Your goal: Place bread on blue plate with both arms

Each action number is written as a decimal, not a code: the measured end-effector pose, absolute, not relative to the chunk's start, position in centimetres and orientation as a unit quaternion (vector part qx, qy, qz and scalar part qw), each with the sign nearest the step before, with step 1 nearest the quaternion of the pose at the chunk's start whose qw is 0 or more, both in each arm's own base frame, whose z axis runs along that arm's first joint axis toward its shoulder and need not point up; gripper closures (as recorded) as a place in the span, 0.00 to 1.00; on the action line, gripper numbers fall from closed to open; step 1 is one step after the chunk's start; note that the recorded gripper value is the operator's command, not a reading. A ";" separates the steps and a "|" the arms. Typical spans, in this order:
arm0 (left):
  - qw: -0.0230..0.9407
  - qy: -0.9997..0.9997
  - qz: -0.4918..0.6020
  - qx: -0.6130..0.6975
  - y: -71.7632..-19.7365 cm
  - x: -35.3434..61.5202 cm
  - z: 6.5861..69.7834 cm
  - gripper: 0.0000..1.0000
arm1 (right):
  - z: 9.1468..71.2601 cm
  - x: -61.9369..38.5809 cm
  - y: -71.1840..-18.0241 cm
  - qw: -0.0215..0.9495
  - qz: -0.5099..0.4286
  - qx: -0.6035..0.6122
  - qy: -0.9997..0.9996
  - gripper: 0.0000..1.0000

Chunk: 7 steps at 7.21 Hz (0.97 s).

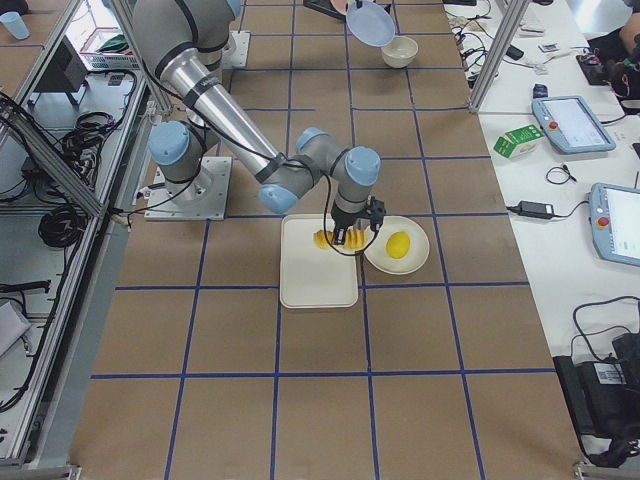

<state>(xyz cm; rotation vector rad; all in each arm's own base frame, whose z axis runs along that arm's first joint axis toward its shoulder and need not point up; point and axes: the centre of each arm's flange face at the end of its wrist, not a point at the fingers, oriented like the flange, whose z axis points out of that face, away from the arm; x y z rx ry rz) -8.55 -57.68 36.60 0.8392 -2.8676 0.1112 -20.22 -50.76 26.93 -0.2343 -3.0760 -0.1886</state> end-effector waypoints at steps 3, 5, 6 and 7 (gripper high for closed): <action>0.100 -0.965 -0.004 0.241 -56.0 -18.5 31.5 1.00 | 30.9 -11.2 -52.2 0.003 -0.034 -0.070 -0.997 1.00; 0.102 -0.969 -0.034 0.222 -52.5 -21.4 26.5 0.97 | 32.4 -5.6 -52.8 0.005 -0.019 -0.053 -0.998 1.00; 0.103 -0.970 -0.038 0.217 -51.4 -22.0 25.1 0.39 | 32.9 -2.9 -53.0 0.005 -0.014 -0.048 -0.999 1.00; 0.106 -0.970 -0.042 0.213 -50.7 -22.5 24.4 0.19 | 33.4 0.0 -52.9 0.006 -0.009 -0.043 -0.999 1.00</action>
